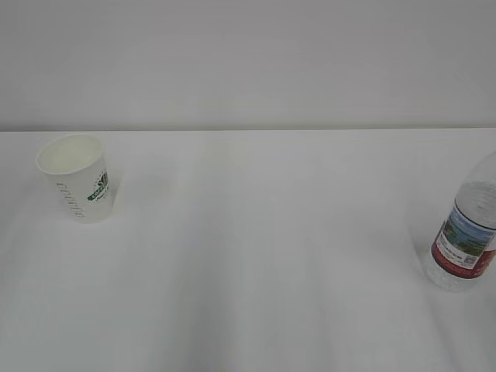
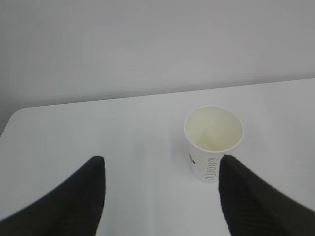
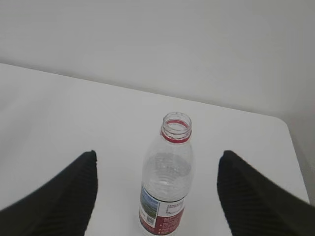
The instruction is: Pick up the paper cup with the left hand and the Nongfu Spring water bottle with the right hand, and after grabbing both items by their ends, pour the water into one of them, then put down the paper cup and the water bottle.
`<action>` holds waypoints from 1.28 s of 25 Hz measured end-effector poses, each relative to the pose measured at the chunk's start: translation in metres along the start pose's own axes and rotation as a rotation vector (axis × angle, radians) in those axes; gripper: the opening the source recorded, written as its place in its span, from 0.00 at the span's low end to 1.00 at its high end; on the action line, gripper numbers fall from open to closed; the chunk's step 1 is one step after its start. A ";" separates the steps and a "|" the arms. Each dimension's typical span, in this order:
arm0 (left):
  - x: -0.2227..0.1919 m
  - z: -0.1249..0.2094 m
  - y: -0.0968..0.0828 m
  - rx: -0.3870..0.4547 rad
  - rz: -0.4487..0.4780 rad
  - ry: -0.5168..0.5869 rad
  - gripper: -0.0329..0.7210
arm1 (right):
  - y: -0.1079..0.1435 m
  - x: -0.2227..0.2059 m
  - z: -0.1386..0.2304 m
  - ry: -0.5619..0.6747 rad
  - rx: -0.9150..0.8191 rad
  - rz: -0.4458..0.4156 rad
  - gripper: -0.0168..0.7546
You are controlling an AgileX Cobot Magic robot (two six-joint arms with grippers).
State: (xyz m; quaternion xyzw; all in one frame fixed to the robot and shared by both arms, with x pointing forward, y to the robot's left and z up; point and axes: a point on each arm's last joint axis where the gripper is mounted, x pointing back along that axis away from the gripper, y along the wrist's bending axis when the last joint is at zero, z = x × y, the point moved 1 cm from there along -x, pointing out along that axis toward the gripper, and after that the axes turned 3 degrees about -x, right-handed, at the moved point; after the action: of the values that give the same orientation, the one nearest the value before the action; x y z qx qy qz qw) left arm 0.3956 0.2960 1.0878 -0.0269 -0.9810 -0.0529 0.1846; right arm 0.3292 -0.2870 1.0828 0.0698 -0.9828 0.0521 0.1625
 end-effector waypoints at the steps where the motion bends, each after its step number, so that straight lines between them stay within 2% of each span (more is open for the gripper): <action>1: -0.002 0.000 0.000 0.000 0.000 0.004 0.74 | 0.000 0.000 0.000 -0.001 0.007 0.003 0.76; 7: -0.028 0.006 0.001 -0.042 -0.004 0.071 0.74 | -0.001 0.000 -0.004 -0.044 0.018 0.012 0.76; 13: -0.053 0.017 0.000 -0.049 0.007 0.163 0.73 | -0.001 0.000 -0.009 -0.089 0.018 0.014 0.76; 22: -0.059 0.010 0.000 -0.058 0.000 0.086 0.72 | -0.002 0.001 -0.017 -0.171 0.036 0.027 0.76; 27: -0.059 0.003 0.000 -0.034 -0.003 0.019 0.71 | -0.003 -0.009 -0.019 -0.149 0.056 0.031 0.76; 32: -0.061 0.003 0.000 -0.007 -0.001 0.015 0.70 | -0.002 -0.023 -0.017 -0.096 0.057 0.025 0.76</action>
State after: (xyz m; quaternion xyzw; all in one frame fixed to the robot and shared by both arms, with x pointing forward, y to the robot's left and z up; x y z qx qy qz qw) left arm 0.4513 0.2944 1.0626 -0.0267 -0.9794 -0.0569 0.1920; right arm 0.3568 -0.2845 1.0912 0.0648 -0.9884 0.0789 0.1125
